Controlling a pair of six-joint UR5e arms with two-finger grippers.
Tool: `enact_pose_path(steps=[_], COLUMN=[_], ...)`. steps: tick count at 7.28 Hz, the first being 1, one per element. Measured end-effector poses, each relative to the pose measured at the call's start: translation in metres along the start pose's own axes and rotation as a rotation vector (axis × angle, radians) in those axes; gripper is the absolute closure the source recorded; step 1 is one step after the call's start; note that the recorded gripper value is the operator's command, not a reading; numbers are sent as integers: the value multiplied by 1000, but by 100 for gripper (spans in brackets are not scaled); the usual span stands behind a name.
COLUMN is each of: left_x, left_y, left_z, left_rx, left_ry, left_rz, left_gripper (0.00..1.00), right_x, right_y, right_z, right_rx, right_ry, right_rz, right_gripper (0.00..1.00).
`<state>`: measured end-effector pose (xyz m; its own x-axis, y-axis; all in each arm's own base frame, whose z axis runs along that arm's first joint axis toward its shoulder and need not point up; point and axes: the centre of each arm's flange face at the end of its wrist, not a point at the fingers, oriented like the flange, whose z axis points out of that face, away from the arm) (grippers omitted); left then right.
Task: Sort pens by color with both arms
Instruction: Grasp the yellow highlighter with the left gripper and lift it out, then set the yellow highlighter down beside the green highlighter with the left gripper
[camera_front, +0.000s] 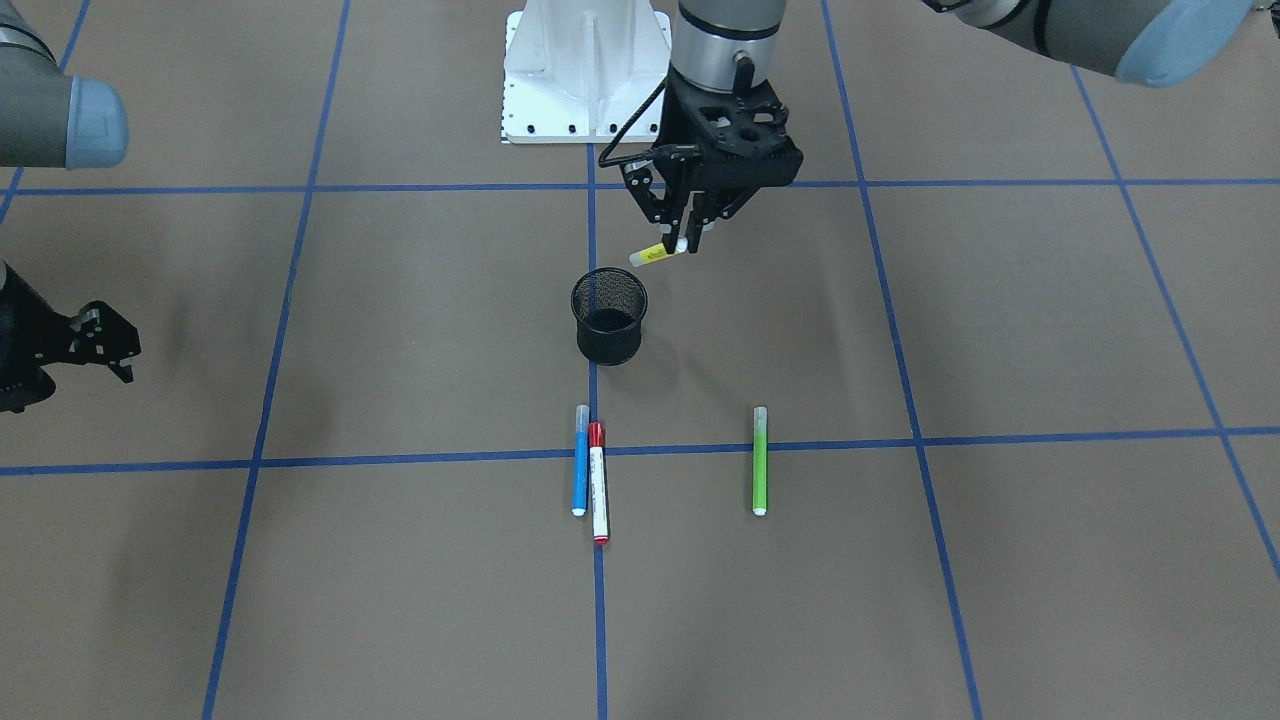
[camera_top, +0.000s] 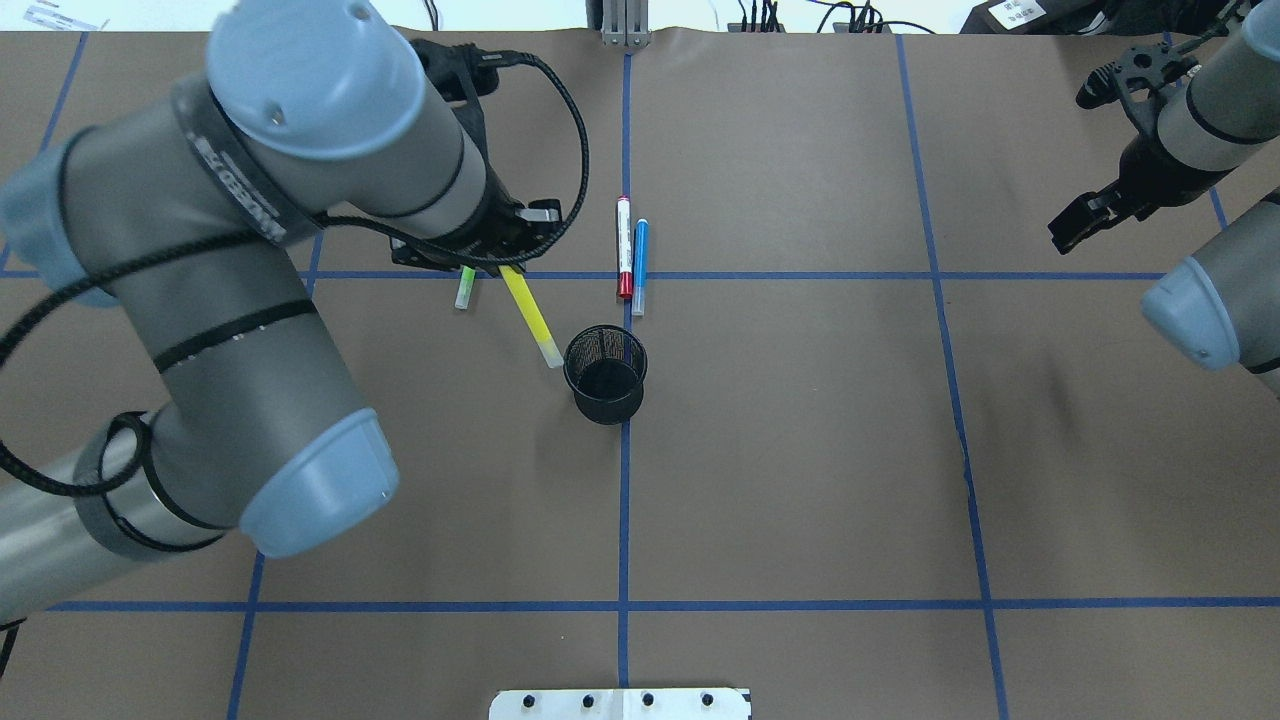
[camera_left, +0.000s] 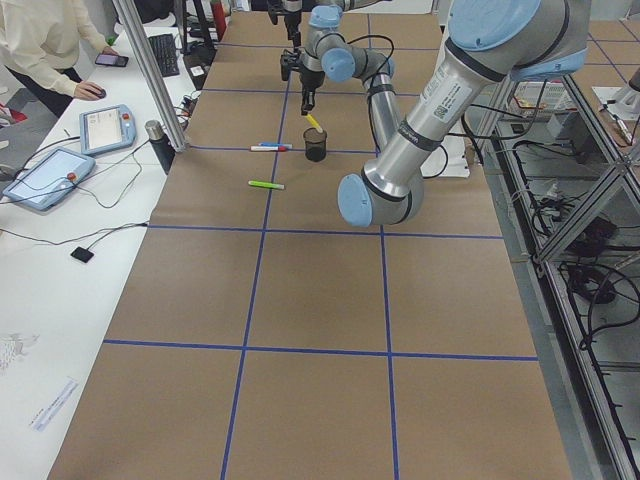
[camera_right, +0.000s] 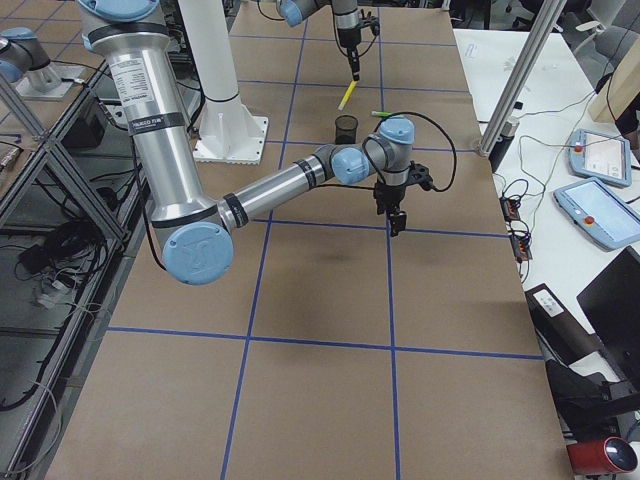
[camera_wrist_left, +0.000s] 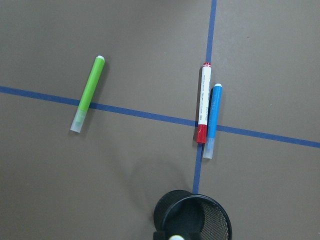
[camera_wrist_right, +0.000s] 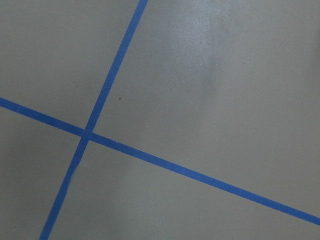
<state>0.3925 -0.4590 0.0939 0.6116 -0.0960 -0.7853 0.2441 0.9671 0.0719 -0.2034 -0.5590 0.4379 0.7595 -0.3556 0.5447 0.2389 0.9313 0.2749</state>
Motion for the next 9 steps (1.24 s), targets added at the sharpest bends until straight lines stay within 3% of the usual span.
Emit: enact_pose_path(steps=[2, 6, 9], left_x=[-31, -71, -108], left_y=[-46, -99, -144], left_z=[10, 90, 138], left_rx=[-56, -207, -238], left_ry=[-67, -186, -241], left_rz=[104, 256, 277], left_gripper=[100, 100, 100], right_x=[0, 4, 5], right_y=[0, 1, 3], right_z=[1, 6, 7], right_rx=[-3, -13, -18], right_ry=[0, 5, -1], right_rz=[2, 7, 9], right_gripper=[1, 1, 1])
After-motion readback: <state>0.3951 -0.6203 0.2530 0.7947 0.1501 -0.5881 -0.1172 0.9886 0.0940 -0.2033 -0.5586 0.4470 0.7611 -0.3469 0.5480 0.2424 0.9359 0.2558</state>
